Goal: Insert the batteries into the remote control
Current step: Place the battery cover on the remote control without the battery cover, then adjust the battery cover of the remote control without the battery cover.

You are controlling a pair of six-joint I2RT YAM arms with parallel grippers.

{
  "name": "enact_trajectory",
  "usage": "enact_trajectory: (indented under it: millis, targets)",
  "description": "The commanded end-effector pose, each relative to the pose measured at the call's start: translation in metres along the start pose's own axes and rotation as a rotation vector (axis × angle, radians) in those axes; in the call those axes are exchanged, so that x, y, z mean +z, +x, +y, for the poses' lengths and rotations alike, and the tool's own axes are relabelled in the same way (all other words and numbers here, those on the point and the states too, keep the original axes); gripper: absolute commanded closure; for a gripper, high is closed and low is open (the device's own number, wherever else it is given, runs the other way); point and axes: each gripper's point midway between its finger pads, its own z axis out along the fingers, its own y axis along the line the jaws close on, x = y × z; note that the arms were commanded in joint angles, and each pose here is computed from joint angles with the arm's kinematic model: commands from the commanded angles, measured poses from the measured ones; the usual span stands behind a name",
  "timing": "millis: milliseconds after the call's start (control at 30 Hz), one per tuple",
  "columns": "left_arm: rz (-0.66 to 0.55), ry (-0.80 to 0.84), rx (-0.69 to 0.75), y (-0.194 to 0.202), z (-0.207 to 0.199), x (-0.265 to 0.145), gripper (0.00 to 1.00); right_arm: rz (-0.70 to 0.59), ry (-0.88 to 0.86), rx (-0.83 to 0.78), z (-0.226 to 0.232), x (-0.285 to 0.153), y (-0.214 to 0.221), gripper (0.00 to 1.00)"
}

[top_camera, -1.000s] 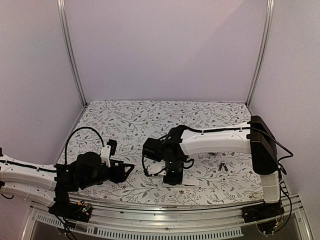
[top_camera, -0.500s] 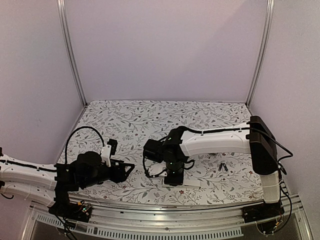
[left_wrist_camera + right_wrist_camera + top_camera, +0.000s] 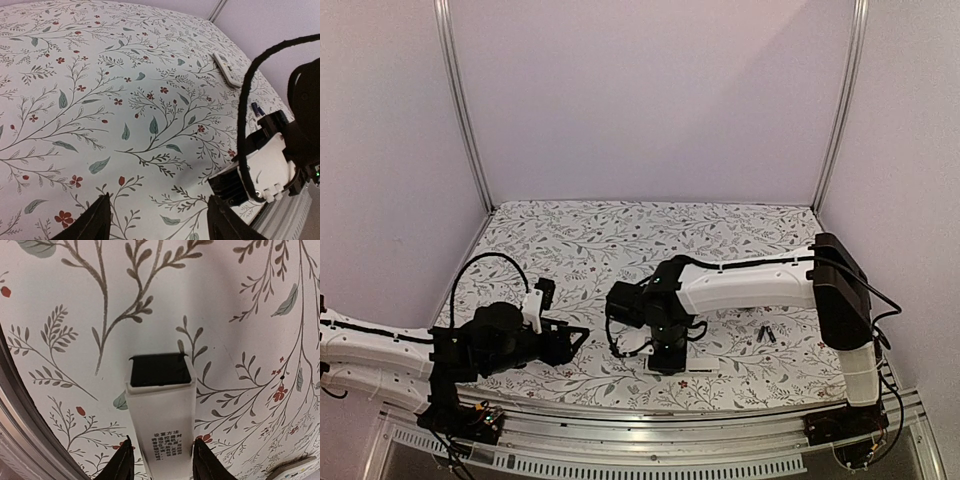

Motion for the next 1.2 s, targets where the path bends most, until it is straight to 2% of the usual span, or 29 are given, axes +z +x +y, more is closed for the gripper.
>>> enact_trajectory:
  millis: [0, 200, 367, 467, 533, 600, 700, 800, 933, 1033, 1167]
  targets:
    - [-0.015, -0.003, 0.008, -0.007, 0.0, 0.001, 0.35, -0.018, 0.005, -0.007, 0.001, -0.001, -0.01, 0.59]
    - [-0.01, 0.006, 0.017, -0.007, -0.002, 0.002, 0.35, -0.053, 0.002, 0.015, -0.001, -0.011, -0.019, 0.52]
    - [-0.002, 0.02, 0.068, -0.007, -0.008, 0.005, 0.33, -0.135, -0.004, 0.038, -0.003, -0.04, -0.029, 0.47]
    - [0.009, 0.069, 0.196, -0.009, -0.023, 0.008, 0.27, -0.217, -0.029, 0.086, -0.004, -0.069, -0.035, 0.46]
    - [0.02, 0.144, 0.36, -0.009, -0.043, 0.008, 0.22, -0.296, -0.089, 0.154, -0.005, -0.09, -0.039, 0.46]
    - [0.033, 0.224, 0.532, -0.006, -0.063, 0.007, 0.18, -0.366, -0.118, 0.278, -0.018, -0.108, -0.035, 0.47]
    - [0.108, 0.377, 0.776, 0.018, -0.091, 0.009, 0.14, -0.446, -0.139, 0.562, -0.05, -0.127, -0.01, 0.47]
    - [0.176, 0.486, 0.936, 0.04, -0.107, 0.016, 0.12, -0.457, -0.162, 0.868, -0.078, -0.116, 0.034, 0.48]
    - [0.208, 0.622, 1.077, 0.061, -0.127, 0.029, 0.1, -0.526, -0.254, 1.124, -0.075, -0.111, 0.076, 0.49]
    - [0.24, 0.601, 1.126, 0.073, -0.128, 0.056, 0.1, -0.542, -0.359, 1.219, -0.058, -0.097, 0.087, 0.49]
    - [0.22, 0.591, 1.154, 0.076, -0.135, 0.081, 0.1, -0.511, -0.423, 1.279, -0.041, -0.072, 0.101, 0.5]
